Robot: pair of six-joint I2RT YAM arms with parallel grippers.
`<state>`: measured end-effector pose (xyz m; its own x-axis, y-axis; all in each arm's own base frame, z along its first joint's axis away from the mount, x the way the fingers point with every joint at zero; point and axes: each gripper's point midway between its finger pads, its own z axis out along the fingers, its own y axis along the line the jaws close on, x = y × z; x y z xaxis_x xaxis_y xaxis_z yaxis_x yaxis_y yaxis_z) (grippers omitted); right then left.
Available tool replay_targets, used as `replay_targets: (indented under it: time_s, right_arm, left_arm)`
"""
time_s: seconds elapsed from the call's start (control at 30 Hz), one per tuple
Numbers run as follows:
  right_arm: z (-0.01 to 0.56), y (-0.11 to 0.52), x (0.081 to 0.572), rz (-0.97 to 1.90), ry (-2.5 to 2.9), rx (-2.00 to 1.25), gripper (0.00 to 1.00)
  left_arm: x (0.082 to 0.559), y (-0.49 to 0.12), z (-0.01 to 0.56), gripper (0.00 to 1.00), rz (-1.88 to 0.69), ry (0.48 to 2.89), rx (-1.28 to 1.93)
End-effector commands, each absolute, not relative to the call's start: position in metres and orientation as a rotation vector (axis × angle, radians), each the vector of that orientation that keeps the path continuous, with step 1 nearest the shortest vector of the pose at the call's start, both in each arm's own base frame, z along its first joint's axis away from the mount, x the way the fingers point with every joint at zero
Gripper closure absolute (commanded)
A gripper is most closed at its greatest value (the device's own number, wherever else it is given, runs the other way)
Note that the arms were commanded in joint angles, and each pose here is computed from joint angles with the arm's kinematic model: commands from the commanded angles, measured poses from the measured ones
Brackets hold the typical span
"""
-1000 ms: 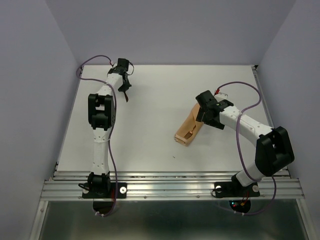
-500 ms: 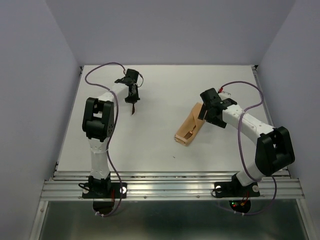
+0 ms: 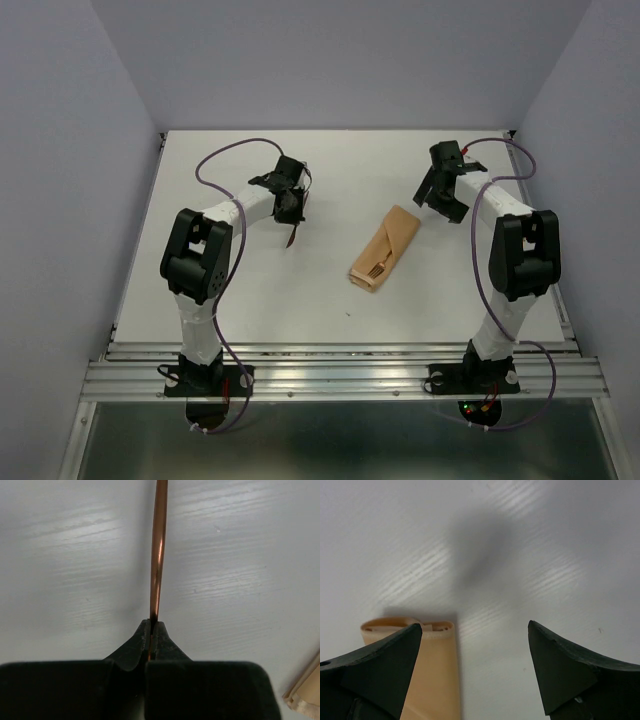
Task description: Fold the napkin into a case and place the utensils inside
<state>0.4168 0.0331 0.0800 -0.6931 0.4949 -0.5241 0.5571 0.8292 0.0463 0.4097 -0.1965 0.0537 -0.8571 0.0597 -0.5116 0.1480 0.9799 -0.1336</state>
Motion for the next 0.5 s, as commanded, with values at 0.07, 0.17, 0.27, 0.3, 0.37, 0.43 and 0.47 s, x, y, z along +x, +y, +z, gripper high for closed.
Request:
replay_targets:
  time_s: [0.07, 0.17, 0.27, 0.3, 0.37, 0.43, 0.47]
  right_arm:
    - [0.086, 0.028, 0.468, -0.151, 2.434, 0.741, 0.08]
    - [0.069, 0.033, 0.479, -0.154, 2.475, 0.739, 0.09]
    - [0.053, 0.040, 0.479, -0.126, 2.530, 0.728, 0.12]
    - [0.051, 0.042, 0.479, -0.113, 2.538, 0.722, 0.13]
    - [0.047, 0.055, 0.474, -0.089, 2.560, 0.678, 0.15]
    - [0.046, 0.065, 0.470, -0.077, 2.571, 0.647, 0.16]
    - [0.047, 0.069, 0.468, -0.067, 2.568, 0.639, 0.19]
  left_arm:
    - [0.399, -0.224, 0.083, 1.00, -0.301, 2.514, 0.252]
    - [0.392, -0.234, 0.088, 1.00, -0.312, 2.506, 0.290]
    - [0.384, -0.246, 0.096, 1.00, -0.346, 2.489, 0.338]
    - [0.381, -0.250, 0.100, 1.00, -0.359, 2.481, 0.351]
    - [0.375, -0.257, 0.103, 1.00, -0.385, 2.480, 0.382]
    - [0.366, -0.268, 0.106, 1.00, -0.403, 2.475, 0.427]
    - [0.362, -0.271, 0.106, 1.00, -0.407, 2.479, 0.440]
